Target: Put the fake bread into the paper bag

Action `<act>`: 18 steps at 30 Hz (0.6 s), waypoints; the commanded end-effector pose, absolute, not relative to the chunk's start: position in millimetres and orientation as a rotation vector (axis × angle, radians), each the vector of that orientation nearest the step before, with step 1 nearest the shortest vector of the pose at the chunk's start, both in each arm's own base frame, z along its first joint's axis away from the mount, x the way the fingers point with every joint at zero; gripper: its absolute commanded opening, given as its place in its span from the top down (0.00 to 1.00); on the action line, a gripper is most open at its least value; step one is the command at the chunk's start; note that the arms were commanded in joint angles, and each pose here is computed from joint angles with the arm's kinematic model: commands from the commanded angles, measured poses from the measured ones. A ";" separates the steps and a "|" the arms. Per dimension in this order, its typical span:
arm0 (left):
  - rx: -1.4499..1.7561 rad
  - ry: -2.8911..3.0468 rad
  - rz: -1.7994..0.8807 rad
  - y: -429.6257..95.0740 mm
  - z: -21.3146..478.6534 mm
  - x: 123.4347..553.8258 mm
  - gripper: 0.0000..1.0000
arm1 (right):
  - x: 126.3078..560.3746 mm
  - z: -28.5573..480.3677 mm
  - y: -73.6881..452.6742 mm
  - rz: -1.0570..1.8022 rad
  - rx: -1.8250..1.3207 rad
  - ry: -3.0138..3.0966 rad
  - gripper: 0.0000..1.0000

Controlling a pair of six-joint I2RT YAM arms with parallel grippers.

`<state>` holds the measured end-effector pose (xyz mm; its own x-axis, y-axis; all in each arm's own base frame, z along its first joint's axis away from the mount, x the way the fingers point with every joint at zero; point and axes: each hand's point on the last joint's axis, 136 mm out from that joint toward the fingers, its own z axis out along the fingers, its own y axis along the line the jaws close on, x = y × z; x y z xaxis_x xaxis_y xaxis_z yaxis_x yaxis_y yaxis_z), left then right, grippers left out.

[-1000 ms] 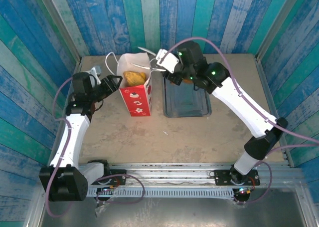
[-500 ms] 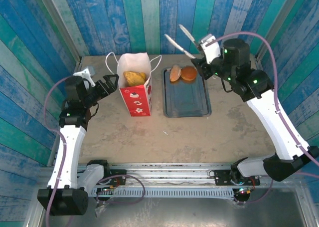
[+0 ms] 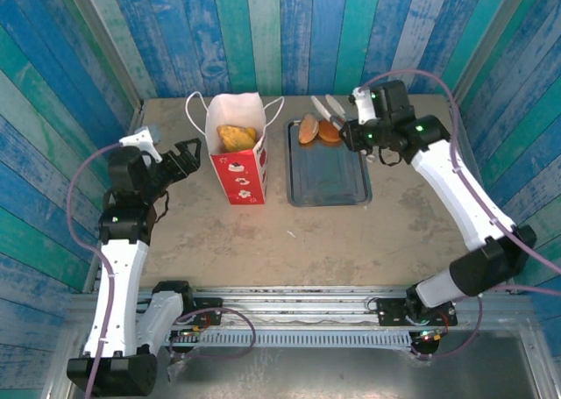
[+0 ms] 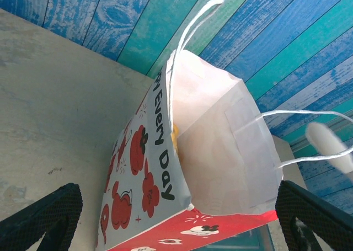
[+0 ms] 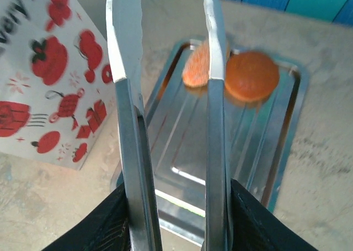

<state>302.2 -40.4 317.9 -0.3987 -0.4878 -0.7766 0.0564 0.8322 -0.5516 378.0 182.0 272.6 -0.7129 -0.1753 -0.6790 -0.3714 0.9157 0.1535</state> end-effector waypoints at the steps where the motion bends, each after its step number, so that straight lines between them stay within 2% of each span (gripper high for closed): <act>1: -0.318 1.905 -0.581 -37.1 308.3 300.4 0.06 | 387.8 250.9 188.8 0.415 -0.300 2.463 0.57; 10: -0.295 1.915 -0.618 -43.2 293.6 302.0 0.06 | 434.8 200.9 207.1 0.342 -0.284 2.600 0.58; 18: -0.284 1.908 -0.632 -45.2 294.2 305.7 0.06 | 470.3 179.6 205.0 0.107 -0.298 2.638 0.57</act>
<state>303.5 -43.3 288.3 -0.4328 -0.4834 -0.7609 0.0526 0.8291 -0.5567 467.2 213.7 177.9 -0.8599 -0.1691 -0.4816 -0.2502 0.9620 0.1089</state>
